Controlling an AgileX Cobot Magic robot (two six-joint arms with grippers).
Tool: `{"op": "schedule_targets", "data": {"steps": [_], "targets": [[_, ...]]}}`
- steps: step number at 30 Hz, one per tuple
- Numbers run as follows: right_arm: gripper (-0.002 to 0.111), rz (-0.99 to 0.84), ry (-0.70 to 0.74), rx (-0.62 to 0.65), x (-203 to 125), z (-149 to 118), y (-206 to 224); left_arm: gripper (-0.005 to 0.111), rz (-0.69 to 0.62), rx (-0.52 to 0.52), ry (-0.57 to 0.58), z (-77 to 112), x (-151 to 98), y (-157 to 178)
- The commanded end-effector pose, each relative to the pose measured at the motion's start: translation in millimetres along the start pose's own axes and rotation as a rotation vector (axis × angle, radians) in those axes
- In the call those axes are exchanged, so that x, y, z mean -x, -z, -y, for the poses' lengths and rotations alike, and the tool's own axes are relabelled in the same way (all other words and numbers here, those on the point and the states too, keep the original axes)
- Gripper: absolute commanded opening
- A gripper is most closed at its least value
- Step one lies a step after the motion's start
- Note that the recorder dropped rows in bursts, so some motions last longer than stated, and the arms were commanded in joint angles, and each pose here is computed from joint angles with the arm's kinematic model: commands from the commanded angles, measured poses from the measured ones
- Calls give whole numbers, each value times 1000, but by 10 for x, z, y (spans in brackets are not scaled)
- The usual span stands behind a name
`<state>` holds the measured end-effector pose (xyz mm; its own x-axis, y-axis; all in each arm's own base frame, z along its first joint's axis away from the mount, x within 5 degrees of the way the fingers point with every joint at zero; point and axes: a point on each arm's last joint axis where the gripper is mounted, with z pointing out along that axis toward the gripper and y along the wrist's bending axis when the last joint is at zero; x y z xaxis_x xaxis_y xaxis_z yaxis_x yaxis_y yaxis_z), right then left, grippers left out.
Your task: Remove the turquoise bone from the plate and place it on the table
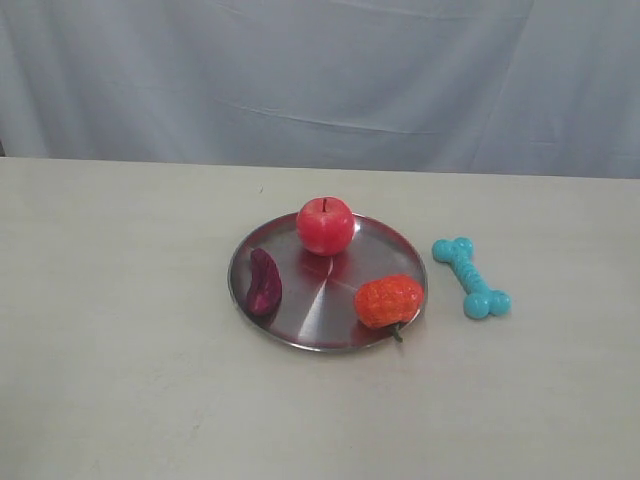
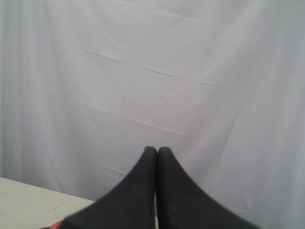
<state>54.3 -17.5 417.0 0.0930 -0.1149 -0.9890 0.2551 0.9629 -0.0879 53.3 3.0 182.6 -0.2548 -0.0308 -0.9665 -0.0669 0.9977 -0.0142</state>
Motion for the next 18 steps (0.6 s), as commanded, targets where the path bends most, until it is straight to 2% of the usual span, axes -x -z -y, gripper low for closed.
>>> {"op": "schedule_targets", "data": {"steps": [1,8,18], "targets": [[0,24,7,-12,13,18,90,0,4,3,9,-1,-3,-2],[0,210,18,-162,110,74,704,0,4,3,9,-1,-3,-2],[0,355,7,-183,109,52,1144,0,4,3,9,-1,-3,-2]]}}
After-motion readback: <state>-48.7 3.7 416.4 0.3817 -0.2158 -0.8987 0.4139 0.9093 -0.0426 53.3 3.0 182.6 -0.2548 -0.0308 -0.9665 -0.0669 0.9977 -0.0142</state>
